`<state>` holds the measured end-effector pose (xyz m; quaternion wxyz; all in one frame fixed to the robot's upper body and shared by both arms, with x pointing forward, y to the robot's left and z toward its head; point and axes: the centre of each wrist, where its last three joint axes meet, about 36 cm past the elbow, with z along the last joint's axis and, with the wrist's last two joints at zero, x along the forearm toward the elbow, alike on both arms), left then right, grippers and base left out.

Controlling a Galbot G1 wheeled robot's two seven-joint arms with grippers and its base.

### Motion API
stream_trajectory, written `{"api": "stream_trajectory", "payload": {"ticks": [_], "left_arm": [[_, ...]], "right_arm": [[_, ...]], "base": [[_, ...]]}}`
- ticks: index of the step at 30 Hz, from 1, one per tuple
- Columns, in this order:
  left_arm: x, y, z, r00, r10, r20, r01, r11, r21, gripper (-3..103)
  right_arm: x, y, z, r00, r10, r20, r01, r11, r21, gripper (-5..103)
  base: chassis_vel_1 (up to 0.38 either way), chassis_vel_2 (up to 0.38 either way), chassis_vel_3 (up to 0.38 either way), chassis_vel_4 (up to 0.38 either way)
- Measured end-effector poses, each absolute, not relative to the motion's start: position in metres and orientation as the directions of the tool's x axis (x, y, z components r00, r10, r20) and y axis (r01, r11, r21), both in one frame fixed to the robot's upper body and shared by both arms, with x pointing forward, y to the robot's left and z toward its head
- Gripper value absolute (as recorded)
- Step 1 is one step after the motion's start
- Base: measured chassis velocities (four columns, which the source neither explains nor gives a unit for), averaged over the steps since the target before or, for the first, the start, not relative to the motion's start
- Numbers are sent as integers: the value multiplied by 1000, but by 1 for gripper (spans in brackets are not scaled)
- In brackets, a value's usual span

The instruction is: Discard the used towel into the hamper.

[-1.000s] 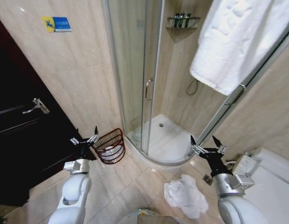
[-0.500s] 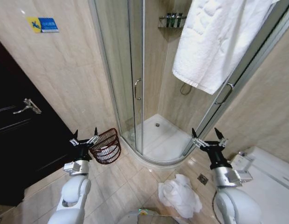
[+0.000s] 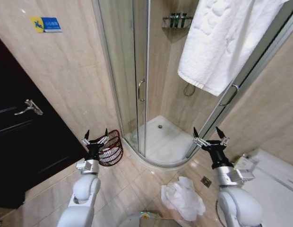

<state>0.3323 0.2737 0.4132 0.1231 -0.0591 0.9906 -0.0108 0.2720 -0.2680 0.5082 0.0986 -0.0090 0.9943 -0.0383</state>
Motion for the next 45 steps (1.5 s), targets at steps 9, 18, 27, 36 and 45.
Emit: {"api": "stream_trajectory", "payload": {"ticks": [9,18,27,36,45], "left_arm": [[327,277,411,-965,-117,-235,-115,993,-25,100],[323,280,415,-960,-127,-248,-124,992,-29,100],[321,279,415,-963,-136,-231,-129,991,-45,100],[316,281,411,-966,-143,-217,-137,990,-41,100],[317,286,401,-951,-189,-246,-183,982,-47,100]], "right_arm": [[265,-266,511,-982,-22,-190,-6,996,-85,100],[261,-262,515,-981,-24,-191,-7,996,-88,100],[263,-265,512,-983,-19,-184,-3,996,-85,100],[265,-265,513,-983,-23,-185,-8,997,-81,100],[276,-271,511,-977,-8,-214,3,999,-53,100]], "base": [[64,-62,-96,77],[118,-118,-118,116],[41,-32,-24,39],[7,11,14,17],[24,20,20,23]]}}
